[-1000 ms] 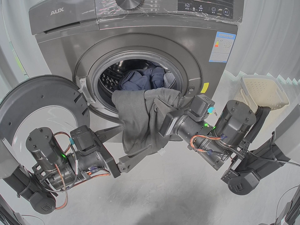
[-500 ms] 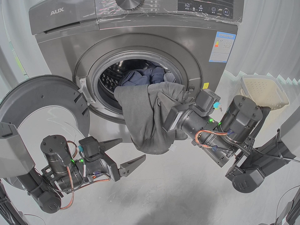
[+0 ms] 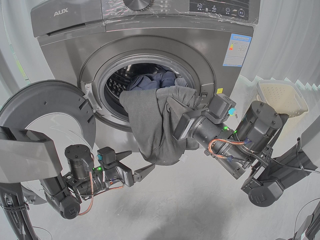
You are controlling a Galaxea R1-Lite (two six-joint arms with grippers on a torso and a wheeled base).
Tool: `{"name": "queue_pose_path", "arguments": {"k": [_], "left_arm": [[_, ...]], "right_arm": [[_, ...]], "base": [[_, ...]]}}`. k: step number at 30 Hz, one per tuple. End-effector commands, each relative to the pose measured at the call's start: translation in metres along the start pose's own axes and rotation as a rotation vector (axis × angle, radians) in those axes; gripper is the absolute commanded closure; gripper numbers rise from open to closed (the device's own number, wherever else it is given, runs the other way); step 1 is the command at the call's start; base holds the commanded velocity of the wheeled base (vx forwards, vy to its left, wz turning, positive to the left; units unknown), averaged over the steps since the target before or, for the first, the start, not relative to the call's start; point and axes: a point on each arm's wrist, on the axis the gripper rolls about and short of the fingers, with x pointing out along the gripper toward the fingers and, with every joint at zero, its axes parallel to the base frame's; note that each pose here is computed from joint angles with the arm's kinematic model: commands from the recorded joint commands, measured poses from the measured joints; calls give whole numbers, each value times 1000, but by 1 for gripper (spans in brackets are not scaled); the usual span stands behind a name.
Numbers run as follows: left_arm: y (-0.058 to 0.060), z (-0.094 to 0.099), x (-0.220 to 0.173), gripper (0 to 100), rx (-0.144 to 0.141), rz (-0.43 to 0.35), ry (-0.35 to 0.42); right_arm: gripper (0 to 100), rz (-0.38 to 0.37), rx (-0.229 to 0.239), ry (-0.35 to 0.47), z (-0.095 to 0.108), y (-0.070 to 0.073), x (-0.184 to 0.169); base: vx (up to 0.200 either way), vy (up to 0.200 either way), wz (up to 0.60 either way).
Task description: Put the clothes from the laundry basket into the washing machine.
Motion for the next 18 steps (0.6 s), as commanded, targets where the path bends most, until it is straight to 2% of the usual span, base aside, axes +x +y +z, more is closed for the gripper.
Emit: {"name": "queue_pose_path", "arguments": {"k": [1,18], "left_arm": [[11,-15,14,0,-13,16,32],[24,-21,55,0,1,-3,-26]], "right_arm": [[100,5,1,-2,1,2,0],[100,18,5,1,0,7,-1]], "base": [[0,0,0],[0,0,0]]}}
